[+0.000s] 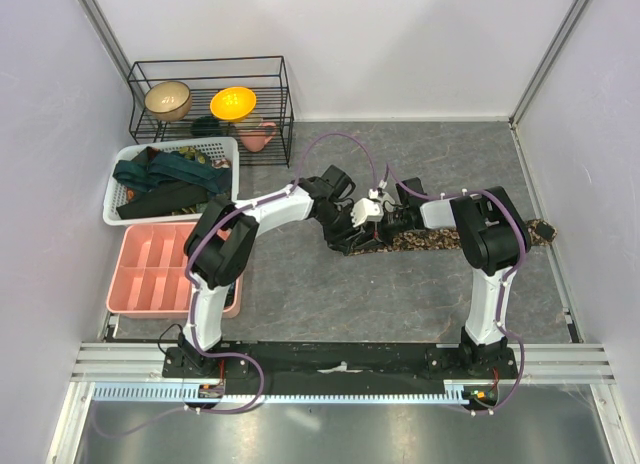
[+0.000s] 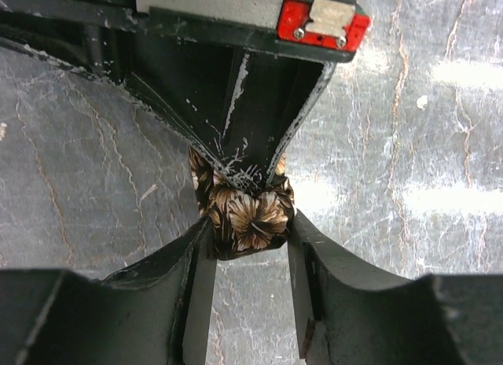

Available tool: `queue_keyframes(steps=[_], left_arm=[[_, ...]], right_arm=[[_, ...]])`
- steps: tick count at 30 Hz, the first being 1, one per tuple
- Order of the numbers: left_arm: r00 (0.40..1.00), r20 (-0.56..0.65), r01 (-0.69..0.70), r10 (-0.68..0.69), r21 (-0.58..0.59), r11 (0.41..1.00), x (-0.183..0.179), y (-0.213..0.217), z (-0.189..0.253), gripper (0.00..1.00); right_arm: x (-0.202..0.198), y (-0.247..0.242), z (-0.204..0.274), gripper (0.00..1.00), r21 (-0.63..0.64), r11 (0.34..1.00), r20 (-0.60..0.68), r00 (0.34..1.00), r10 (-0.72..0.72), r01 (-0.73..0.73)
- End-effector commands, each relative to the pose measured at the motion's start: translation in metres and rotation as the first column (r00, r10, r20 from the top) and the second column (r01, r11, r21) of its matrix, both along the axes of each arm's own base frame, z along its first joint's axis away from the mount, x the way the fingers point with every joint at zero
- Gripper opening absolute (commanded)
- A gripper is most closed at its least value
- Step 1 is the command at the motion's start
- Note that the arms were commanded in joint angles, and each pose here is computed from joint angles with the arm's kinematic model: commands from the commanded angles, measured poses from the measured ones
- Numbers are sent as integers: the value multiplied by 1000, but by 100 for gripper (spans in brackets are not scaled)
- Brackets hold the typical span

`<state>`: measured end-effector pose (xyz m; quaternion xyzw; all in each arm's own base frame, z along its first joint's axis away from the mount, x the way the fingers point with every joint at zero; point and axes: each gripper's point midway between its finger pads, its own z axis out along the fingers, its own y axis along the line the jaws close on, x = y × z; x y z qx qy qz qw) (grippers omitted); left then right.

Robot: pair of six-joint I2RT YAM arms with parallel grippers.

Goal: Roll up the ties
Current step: Roll the tie at the center of the board.

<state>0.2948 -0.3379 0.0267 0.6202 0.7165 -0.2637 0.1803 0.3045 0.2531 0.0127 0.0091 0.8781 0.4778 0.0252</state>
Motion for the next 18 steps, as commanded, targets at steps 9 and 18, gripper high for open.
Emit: queue_keyframes(steps=[9,18], left_arm=[[990,90,92,-110,177,980,-11,-1,-33,31],[986,43,139,-161,319,938,-20,32,-51,23]], right_arm=[[-10,-5,-17,0,-64,998,-8,1000,-6,5],[3,-15,38,28,75,997,40,999,-7,4]])
